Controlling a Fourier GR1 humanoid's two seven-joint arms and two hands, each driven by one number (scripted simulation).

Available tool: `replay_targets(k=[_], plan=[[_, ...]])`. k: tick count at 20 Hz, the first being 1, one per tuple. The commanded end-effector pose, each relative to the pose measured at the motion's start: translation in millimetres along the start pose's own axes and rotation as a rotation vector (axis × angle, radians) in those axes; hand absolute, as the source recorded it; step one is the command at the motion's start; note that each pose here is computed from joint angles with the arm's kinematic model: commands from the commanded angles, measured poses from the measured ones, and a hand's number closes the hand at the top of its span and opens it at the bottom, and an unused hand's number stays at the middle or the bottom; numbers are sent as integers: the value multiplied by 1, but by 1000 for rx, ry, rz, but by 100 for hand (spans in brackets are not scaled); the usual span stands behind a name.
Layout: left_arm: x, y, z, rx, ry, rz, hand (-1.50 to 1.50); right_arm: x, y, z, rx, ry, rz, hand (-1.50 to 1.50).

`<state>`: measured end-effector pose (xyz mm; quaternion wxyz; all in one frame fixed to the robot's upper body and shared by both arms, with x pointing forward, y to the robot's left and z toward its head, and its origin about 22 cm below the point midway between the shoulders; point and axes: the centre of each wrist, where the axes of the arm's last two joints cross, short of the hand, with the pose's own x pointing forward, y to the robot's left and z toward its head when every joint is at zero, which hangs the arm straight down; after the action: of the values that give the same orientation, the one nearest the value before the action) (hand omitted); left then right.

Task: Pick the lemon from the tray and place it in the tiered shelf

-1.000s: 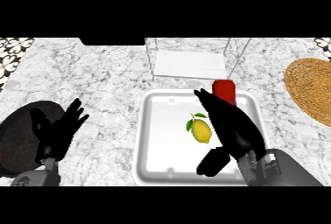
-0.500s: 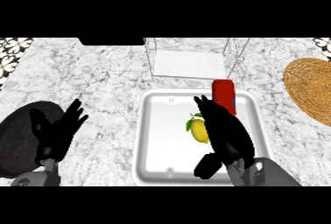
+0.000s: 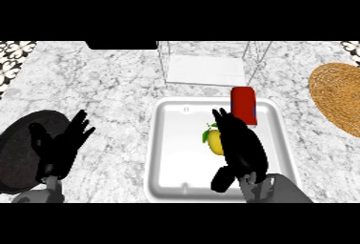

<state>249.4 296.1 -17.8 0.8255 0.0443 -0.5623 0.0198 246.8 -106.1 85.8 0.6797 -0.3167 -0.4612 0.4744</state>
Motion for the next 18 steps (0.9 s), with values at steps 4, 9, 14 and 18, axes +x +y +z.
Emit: replay_targets(k=[4,9,14,18], plan=[[5,1,8,2,70,1,0,10,14,-8,-46,76,56,-150],[-18,4,-7,-2,88,6,0,16,21,-19,-48,49,41,-150],[-23,-19,0,3,86,11,0,-11,21,-52,-61,25,12,-150],[-23,12,4,9,81,6,0,-17,58,-54,-57,3,12,-150]])
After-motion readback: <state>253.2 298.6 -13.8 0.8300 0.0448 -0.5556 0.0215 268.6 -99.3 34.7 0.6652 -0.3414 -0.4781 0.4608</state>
